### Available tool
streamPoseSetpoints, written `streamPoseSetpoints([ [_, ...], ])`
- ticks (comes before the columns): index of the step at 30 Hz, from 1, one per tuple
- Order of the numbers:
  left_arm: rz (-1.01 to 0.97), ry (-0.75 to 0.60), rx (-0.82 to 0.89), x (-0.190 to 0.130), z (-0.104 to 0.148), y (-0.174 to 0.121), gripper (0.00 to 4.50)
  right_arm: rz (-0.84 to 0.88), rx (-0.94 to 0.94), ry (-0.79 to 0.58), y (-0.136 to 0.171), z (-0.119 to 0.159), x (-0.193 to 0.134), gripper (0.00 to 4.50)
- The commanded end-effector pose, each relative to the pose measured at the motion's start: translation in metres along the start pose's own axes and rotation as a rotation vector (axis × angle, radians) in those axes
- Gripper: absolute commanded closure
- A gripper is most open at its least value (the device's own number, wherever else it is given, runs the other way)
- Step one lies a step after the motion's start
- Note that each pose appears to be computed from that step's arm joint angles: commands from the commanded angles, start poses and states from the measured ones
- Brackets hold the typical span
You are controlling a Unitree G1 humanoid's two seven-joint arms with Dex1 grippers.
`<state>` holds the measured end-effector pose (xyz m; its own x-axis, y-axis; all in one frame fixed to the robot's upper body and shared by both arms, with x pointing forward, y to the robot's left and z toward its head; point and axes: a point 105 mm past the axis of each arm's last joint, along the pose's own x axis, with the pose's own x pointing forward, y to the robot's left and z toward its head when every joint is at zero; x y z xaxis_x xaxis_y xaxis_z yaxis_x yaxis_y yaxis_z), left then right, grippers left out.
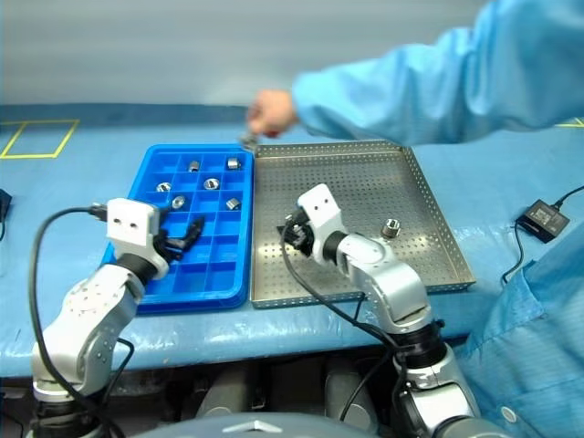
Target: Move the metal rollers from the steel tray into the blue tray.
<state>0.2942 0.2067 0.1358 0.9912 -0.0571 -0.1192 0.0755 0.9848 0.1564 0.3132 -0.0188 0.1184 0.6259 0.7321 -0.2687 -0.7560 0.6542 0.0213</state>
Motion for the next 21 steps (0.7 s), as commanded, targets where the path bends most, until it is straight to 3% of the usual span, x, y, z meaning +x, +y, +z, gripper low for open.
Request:
streamPoseSetpoints([
  [1, 0.119, 0.066, 0.05, -0.001, -0.011, 0.019, 1.03, 0.073, -0.093, -0.074, 0.017, 0.024, 0.021, 2.72],
  [14, 0.102, 0.058, -0.049, -0.021, -0.016, 0.017, 1.03, 0.248, -0.203, -0.151, 0.055, 0.052, 0.088, 2.72],
  [21, 0.127, 0.098, -0.061, -0.031, -0.027, 0.019, 1.03, 0.314, -0.182, -0.186, 0.07, 0.059, 0.106, 2.72],
])
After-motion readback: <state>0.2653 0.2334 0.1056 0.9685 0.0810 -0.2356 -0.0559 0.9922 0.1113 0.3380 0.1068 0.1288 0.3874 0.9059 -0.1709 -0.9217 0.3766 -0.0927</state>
